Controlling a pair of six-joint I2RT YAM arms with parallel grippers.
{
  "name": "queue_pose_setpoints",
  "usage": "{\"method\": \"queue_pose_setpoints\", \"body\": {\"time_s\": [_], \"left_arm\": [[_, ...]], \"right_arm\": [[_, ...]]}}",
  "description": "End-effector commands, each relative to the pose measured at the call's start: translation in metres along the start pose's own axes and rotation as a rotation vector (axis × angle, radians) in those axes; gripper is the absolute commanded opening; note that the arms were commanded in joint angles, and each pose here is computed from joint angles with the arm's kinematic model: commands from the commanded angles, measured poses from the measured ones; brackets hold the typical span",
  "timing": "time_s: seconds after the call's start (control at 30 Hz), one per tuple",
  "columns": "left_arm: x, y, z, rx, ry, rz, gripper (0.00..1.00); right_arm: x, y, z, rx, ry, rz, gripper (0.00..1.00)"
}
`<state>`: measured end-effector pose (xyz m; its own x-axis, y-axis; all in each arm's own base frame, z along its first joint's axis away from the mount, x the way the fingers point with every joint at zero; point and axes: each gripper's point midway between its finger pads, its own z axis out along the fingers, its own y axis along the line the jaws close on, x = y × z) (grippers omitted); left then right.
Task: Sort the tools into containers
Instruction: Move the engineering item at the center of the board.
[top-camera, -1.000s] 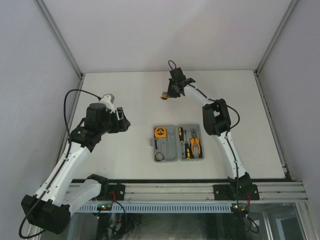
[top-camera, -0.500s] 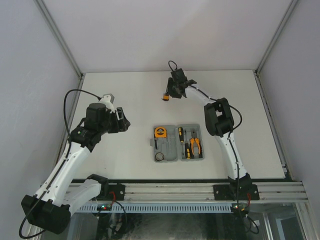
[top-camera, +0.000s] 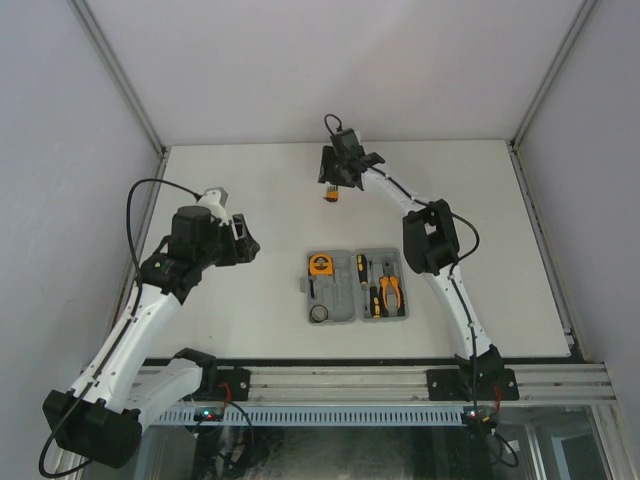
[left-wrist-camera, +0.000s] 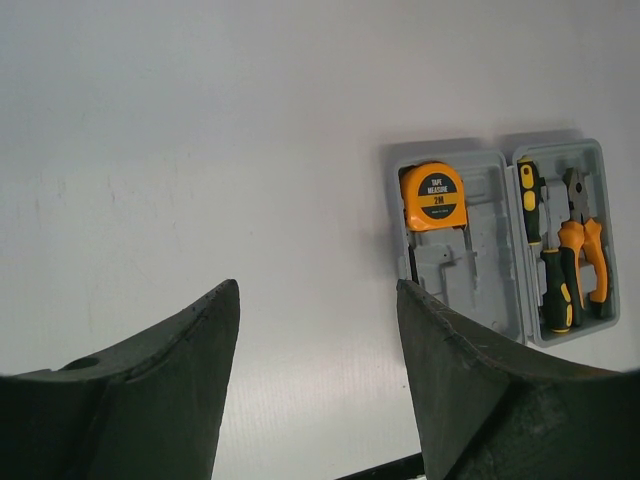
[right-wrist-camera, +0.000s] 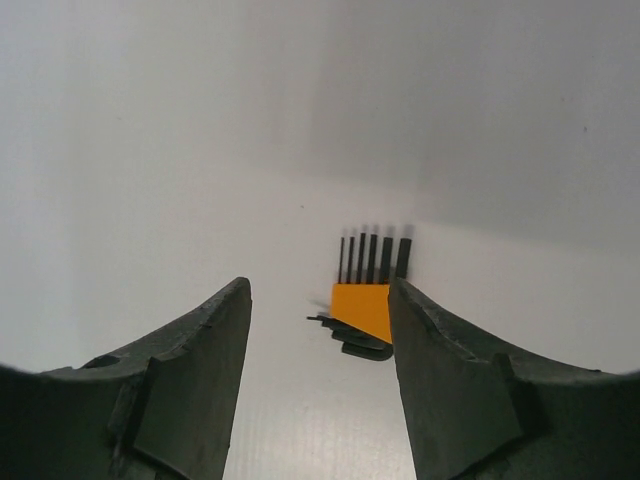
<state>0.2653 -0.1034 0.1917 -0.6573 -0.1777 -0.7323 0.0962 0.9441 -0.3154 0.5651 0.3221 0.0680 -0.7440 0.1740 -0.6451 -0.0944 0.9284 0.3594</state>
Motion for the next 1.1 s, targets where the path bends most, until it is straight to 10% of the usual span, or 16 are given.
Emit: {"method": "queue_pose_setpoints", "body": {"time_s": [0.0,1.07], "left_arm": [[-0.002,0.0,0.003,0.015,-0.019,0.0,0.68],[-0.002,0.0,0.007,0.031,-0.007,-0.018,0.68]], "right_arm": [[0.007,-0.009,0.005,0.068,0.018,-0.04,0.57],[0.051,-0.034,0.011,0.148,0.192,-0.058,0.26]]}}
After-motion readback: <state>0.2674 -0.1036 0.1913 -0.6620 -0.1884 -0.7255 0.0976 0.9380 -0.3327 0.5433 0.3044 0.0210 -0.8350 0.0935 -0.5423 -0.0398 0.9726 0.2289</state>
